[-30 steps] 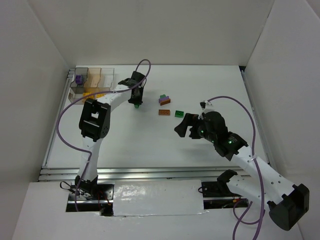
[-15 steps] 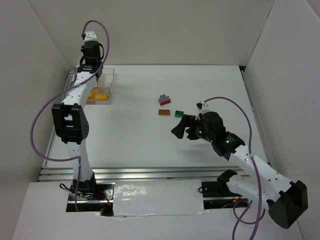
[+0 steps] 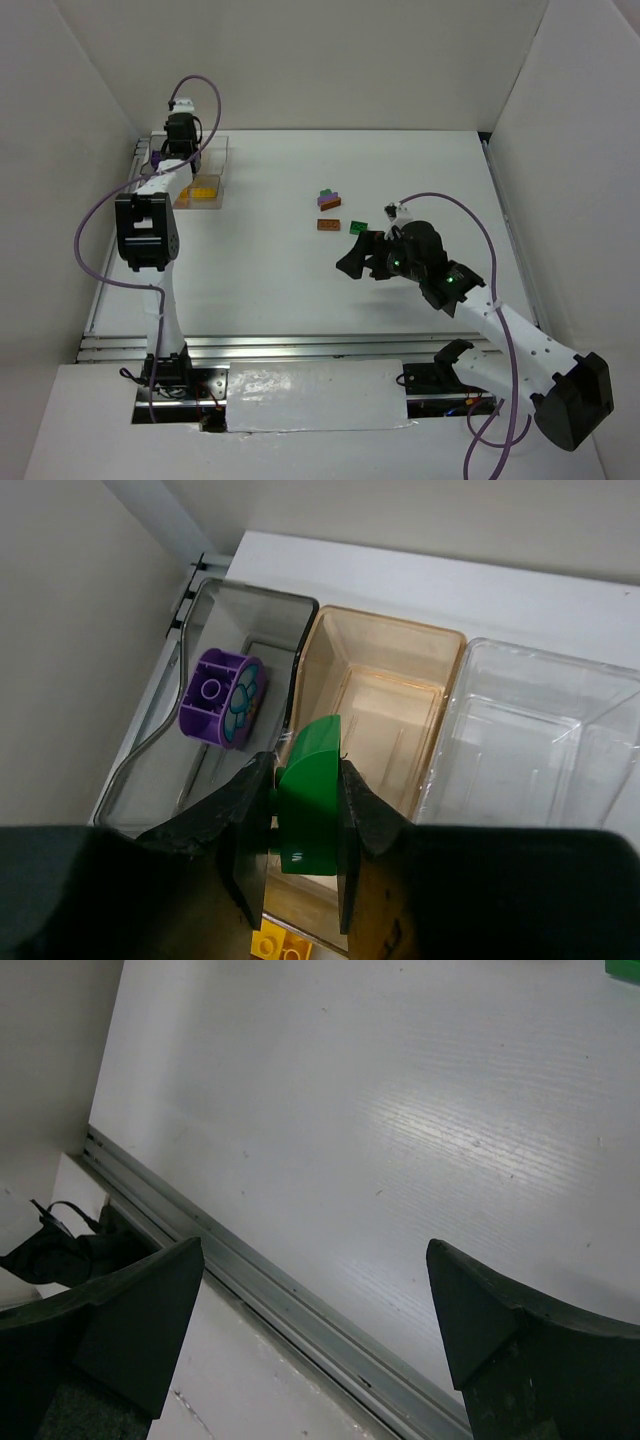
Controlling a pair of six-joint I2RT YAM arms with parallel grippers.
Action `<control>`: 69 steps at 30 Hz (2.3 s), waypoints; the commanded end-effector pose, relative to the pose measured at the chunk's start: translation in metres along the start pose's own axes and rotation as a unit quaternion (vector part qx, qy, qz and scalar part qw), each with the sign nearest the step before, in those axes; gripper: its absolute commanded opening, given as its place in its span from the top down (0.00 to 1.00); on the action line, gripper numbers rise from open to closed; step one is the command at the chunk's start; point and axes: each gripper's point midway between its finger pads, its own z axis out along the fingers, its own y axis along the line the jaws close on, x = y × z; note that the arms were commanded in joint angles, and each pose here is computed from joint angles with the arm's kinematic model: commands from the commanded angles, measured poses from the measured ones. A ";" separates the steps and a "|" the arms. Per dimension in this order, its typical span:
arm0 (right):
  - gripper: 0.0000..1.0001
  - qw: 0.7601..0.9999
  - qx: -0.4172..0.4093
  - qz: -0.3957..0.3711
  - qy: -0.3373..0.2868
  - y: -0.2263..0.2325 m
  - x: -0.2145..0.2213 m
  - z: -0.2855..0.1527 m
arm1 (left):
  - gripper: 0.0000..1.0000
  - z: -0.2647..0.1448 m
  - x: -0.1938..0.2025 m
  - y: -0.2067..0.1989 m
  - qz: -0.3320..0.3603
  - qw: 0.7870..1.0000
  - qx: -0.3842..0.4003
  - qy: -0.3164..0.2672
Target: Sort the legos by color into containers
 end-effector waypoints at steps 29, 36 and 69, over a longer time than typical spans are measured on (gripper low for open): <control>0.00 0.956 0.230 0.088 -0.157 -0.067 -0.080 -0.026 | 0.00 -0.282 -0.106 -0.157 -0.074 0.964 0.256 0.006; 0.00 0.913 0.268 0.141 -0.273 -0.074 -0.091 -0.115 | 0.00 -0.386 -0.023 -0.265 -0.046 0.942 0.322 0.088; 0.00 0.942 0.200 0.082 -0.255 -0.056 -0.071 -0.132 | 0.21 -0.343 0.164 -0.418 0.068 0.928 0.308 0.197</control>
